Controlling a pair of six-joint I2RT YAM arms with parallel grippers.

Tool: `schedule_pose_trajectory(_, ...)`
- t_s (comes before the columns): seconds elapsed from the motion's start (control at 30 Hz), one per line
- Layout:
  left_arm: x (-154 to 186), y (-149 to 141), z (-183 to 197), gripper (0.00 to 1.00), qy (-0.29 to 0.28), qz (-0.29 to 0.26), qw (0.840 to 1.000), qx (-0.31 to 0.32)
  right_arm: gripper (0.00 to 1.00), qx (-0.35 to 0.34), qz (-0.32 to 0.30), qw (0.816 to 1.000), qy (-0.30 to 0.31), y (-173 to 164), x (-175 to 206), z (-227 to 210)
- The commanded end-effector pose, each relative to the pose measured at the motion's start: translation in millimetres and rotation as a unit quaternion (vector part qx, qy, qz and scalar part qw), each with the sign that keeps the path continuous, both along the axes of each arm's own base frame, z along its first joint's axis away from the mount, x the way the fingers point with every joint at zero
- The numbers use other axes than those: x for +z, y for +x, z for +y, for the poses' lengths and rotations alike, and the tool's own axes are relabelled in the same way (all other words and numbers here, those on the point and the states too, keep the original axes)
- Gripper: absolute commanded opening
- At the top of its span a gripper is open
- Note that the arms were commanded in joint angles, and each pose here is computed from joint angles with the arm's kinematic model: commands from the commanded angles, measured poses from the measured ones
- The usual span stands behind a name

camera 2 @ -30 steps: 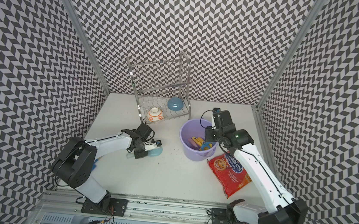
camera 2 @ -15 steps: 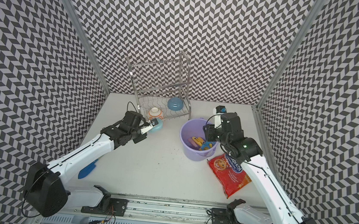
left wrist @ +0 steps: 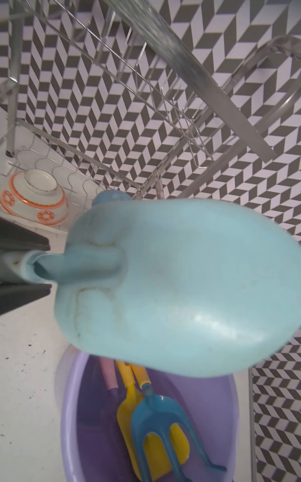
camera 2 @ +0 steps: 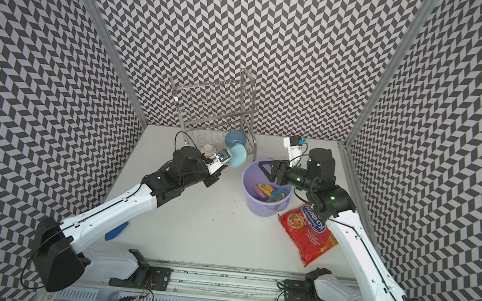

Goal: Organize the gardening tools
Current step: Pick up the gardening tool from the center of the board.

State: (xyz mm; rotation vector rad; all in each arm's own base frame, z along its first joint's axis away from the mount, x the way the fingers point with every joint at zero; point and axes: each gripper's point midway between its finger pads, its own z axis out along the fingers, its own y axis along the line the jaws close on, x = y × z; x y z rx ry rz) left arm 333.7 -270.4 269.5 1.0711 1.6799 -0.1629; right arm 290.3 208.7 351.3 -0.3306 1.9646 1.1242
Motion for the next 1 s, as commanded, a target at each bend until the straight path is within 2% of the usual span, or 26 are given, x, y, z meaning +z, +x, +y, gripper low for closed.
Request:
schedule_pose_trajectory(0.0,34,-5,-31,0.0,-0.063,-0.02,0.997,-0.042,0.62,0.031,-0.034,0.998,0.033,-5,22,8)
schedule_pose_trajectory(0.3,36,-18,-65,0.0,-0.075,-0.014,0.992,-0.096,0.54,0.053,-0.017,0.998,0.026,1,5,16)
schedule_pose_trajectory(0.47,37,-25,-77,0.0,-0.078,-0.01,0.99,-0.118,0.41,0.057,-0.013,0.998,0.01,3,-3,24)
schedule_pose_trajectory(0.53,37,-25,-79,0.0,-0.078,-0.009,0.99,-0.12,0.28,0.063,-0.014,0.998,0.004,2,-3,28)
schedule_pose_trajectory(0.63,37,-25,-80,0.0,-0.078,-0.008,0.99,-0.119,0.0,0.061,-0.02,0.998,-0.006,2,-2,30)
schedule_pose_trajectory(0.67,38,-24,-79,0.03,-0.08,-0.008,0.99,-0.116,0.0,0.058,-0.022,0.998,-0.011,3,-2,30)
schedule_pose_trajectory(0.73,41,-23,-76,0.15,-0.084,-0.008,0.991,-0.104,0.0,0.047,-0.028,0.998,-0.02,4,0,27)
schedule_pose_trajectory(0.87,50,-18,-61,0.5,-0.102,-0.014,0.993,-0.059,0.0,0.02,-0.044,0.998,-0.04,8,8,18)
schedule_pose_trajectory(0.97,60,-10,-38,0.72,-0.127,-0.019,0.992,0.005,0.0,-0.01,-0.053,0.997,-0.063,12,13,7)
